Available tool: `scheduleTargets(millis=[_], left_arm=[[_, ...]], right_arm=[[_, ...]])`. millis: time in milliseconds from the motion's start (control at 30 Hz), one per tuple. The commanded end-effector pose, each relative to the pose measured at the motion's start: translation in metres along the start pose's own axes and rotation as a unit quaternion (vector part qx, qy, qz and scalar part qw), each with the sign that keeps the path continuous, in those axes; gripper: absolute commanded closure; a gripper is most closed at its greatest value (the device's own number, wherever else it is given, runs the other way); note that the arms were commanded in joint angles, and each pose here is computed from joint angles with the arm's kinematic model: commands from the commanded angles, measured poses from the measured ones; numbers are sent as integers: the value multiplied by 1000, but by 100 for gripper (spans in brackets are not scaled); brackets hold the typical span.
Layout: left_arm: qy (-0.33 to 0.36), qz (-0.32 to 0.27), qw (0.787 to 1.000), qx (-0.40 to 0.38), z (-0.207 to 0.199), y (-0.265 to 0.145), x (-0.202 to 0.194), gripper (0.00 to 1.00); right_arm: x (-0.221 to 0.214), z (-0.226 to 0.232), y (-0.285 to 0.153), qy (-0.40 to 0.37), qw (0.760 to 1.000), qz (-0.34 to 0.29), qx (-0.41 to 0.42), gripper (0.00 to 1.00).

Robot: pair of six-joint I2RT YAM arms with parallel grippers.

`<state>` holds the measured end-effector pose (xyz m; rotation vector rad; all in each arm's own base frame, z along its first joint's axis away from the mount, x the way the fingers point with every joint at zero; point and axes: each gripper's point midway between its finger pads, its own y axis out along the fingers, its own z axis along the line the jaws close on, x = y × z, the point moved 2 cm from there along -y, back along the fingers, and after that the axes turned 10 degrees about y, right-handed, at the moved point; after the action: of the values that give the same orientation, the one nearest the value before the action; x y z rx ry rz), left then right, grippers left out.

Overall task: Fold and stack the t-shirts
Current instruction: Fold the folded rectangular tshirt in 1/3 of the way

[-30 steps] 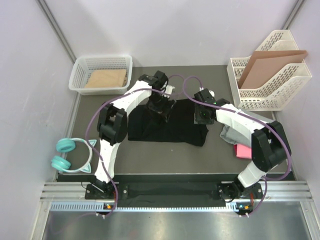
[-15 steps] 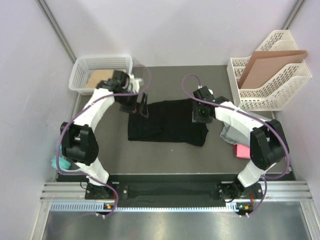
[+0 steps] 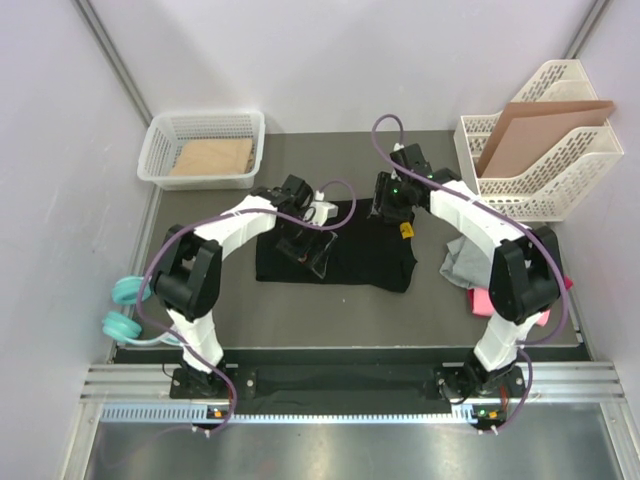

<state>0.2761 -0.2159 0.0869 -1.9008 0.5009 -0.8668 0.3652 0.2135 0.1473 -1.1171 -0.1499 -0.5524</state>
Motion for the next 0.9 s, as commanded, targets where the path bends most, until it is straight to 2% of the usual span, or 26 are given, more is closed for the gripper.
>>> scheduleTargets(millis=[0, 300, 433, 533, 667, 767, 800, 867], left_arm=[[38, 1, 998, -41, -13, 14, 7, 1], [81, 52, 989, -112, -49, 42, -10, 1], [102, 64, 989, -83, -51, 38, -9, 1], [106, 27, 994, -27, -33, 7, 8, 1], [87, -69, 993, 36, 0, -74, 37, 1], [25, -161, 983, 82, 47, -137, 42, 1], [-14, -177, 979, 105, 73, -152, 30, 1], [-51, -198, 970, 129, 99, -165, 17, 1]], right_arm=[[11, 8, -4, 16, 1000, -3, 24, 51], [15, 0, 2, 29, 999, 0, 21, 51], [15, 0, 1, 29, 999, 1, 20, 50], [15, 1, -1, 27, 999, 2, 23, 50], [15, 8, -4, 30, 999, 9, 43, 49], [10, 24, -5, 36, 996, 19, 83, 49], [5, 28, -2, 39, 994, 32, 93, 48], [-2, 43, 2, 31, 992, 47, 112, 48]])
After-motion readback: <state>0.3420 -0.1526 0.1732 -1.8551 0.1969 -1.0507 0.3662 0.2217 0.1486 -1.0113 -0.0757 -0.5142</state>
